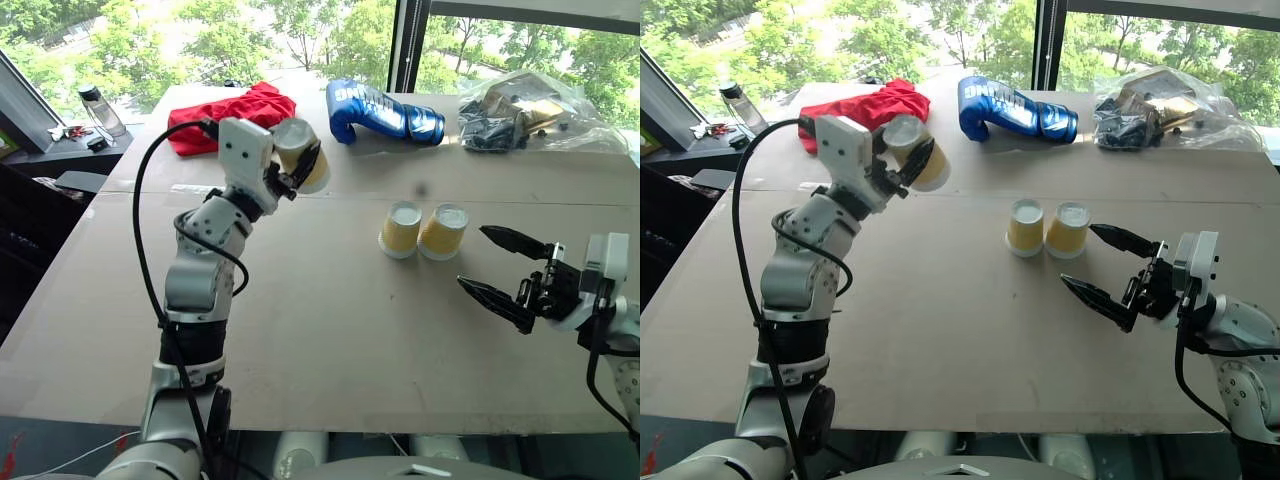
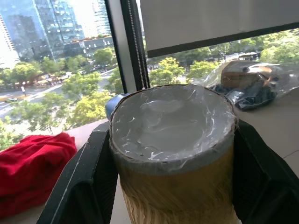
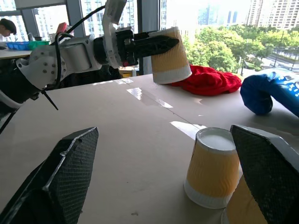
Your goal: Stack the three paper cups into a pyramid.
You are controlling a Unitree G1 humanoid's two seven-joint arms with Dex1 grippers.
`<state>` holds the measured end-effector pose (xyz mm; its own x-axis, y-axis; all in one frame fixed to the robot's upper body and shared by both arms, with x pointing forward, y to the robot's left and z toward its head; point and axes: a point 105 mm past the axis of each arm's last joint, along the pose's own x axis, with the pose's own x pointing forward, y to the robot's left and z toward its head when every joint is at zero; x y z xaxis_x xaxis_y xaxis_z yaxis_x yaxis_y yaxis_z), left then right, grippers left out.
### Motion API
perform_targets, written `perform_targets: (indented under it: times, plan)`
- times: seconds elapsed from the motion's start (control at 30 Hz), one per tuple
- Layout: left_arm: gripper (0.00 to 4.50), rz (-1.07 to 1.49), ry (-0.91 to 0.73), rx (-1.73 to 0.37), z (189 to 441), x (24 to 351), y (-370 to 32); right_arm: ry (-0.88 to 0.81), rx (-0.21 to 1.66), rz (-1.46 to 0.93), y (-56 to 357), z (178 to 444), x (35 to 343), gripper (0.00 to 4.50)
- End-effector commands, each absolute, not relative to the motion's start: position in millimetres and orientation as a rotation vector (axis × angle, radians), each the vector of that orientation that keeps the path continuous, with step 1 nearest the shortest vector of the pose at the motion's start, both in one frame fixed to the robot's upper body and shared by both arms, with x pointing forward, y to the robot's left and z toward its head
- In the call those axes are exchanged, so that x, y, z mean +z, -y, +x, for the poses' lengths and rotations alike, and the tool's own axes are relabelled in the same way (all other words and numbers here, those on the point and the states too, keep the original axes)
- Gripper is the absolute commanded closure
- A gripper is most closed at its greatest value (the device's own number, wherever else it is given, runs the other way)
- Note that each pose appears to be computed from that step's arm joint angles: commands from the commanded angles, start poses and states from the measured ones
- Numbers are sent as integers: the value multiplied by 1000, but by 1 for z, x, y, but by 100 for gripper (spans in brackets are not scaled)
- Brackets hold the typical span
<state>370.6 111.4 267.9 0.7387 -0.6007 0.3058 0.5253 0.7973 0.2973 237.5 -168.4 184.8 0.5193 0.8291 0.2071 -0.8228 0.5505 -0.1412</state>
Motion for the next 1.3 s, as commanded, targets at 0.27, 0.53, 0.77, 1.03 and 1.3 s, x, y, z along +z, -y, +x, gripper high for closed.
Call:
perform_targets:
  times: [0.27,0.53,0.77,1.03,1.3]
  plan:
    - [205,189,301,-1230,360,273,18,306,780,-73,196,240,193,0]
    - [205,240,245,-1274,364,254,26,297,750,-76,190,236,194,0]
    - [205,265,236,-1260,370,248,28,302,744,-82,189,237,198,0]
    - [62,270,198,-1280,368,233,27,304,743,-90,191,238,199,0]
    - [3,252,268,-1247,367,250,23,292,749,-83,191,239,194,0]
